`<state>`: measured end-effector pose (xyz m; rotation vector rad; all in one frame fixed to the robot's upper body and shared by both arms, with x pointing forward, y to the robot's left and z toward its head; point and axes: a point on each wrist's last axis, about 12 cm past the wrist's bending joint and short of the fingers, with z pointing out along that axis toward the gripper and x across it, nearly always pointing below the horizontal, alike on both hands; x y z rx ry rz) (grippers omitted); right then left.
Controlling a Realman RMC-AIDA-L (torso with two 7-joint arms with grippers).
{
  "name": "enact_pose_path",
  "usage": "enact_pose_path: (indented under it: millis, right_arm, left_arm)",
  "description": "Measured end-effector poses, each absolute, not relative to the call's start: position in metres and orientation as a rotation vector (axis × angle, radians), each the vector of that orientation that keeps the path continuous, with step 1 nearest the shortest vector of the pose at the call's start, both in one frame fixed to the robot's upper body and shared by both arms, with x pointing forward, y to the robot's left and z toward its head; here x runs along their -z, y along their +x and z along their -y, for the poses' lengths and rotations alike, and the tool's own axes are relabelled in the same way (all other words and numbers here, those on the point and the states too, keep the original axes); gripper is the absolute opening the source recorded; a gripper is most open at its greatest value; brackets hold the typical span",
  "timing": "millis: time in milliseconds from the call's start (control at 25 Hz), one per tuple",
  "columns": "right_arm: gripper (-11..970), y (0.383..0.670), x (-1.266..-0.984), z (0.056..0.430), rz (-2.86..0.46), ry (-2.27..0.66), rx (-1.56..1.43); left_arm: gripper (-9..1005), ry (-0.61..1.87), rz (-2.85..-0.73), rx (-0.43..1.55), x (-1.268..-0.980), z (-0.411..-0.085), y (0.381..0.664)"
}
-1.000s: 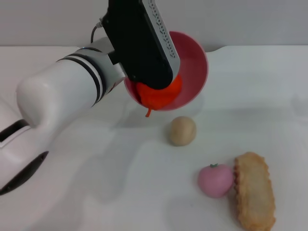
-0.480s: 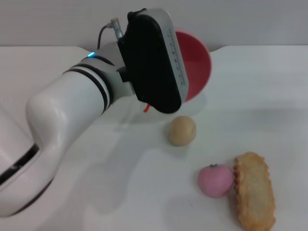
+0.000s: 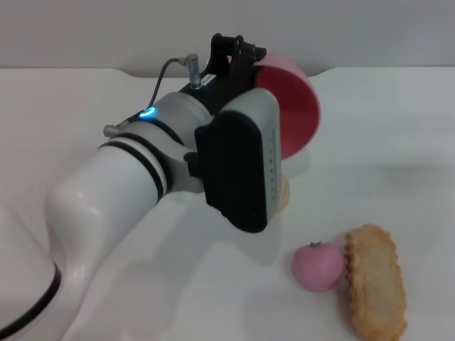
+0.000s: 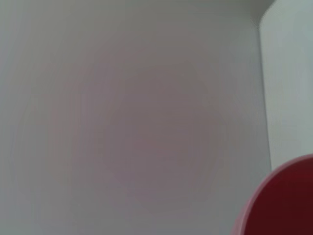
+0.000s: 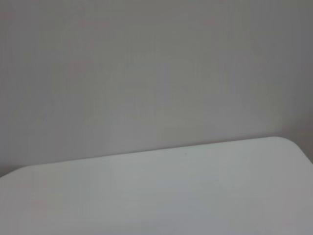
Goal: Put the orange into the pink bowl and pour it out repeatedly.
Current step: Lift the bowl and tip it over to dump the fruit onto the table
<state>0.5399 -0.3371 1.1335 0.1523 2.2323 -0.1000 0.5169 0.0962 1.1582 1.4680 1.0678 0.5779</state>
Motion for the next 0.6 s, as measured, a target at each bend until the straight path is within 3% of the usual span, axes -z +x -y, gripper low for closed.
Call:
enact_pose_path:
  millis: [600]
  right_arm:
    - [626, 0.540, -1.132, 0.334, -2.251, 0.122, 0.107]
  left_arm:
    - [42, 1.573, -0.927, -0.769, -1.144, -0.095, 0.500]
